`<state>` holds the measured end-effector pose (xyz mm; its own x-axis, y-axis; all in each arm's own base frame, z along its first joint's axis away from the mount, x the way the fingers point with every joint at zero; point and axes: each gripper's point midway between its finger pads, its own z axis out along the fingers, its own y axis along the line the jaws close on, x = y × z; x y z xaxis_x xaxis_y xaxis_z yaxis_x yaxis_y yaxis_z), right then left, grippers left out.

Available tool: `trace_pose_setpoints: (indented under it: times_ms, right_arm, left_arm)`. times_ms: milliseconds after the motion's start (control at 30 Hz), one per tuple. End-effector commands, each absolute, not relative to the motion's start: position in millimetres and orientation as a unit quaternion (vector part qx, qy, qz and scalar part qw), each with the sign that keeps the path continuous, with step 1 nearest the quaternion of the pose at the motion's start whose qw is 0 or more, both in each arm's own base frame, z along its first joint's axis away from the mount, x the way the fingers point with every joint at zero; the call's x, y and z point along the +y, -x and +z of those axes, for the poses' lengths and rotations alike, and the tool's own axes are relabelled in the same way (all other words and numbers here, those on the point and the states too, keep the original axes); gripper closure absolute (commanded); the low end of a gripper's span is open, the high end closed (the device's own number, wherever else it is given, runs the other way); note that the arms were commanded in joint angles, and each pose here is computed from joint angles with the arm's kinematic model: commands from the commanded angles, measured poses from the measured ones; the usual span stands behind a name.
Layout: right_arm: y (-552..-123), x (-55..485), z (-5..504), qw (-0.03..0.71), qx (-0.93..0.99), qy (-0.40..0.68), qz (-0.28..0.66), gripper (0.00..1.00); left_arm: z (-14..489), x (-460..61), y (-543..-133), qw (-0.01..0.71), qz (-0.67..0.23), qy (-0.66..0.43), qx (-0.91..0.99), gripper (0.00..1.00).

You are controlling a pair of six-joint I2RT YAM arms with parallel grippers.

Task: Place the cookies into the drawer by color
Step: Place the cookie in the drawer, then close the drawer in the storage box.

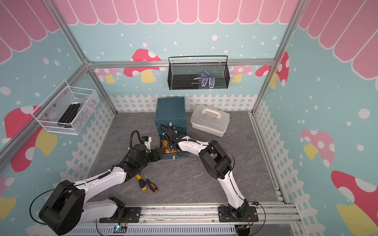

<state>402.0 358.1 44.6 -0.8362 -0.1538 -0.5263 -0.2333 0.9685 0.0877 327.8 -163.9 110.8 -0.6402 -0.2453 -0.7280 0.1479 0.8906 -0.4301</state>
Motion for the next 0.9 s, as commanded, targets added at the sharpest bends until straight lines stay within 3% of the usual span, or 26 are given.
trace_pose_setpoints:
  times_ms: [0,200,367,633,733,867]
  right_arm:
    - [-402.5,343.8,38.5,0.259,0.960,0.091,0.049,0.46]
    - [-399.6,352.1,67.4,0.278,0.951,0.103,0.089,0.43]
    - [-382.5,363.4,112.7,0.307,0.927,0.130,0.174,0.39]
    - [-321.7,353.4,147.7,0.316,0.885,0.224,0.258,0.38]
    - [-286.1,357.2,143.7,0.296,0.858,0.283,0.311,0.45]
    - [-247.5,368.1,127.7,0.267,0.830,0.355,0.339,0.46]
  left_arm:
    - [119.0,-164.0,-334.8,0.433,-0.236,0.033,0.869,0.27]
    - [137.4,-163.8,-343.2,0.449,-0.241,0.042,0.859,0.27]
    - [189.7,-157.7,-356.4,0.489,-0.254,0.051,0.833,0.27]
    - [270.0,-153.4,-397.4,0.519,-0.272,0.025,0.810,0.30]
    - [286.1,-163.5,-423.7,0.510,-0.286,-0.009,0.811,0.32]
    - [294.8,-169.9,-463.0,0.495,-0.297,-0.046,0.815,0.42]
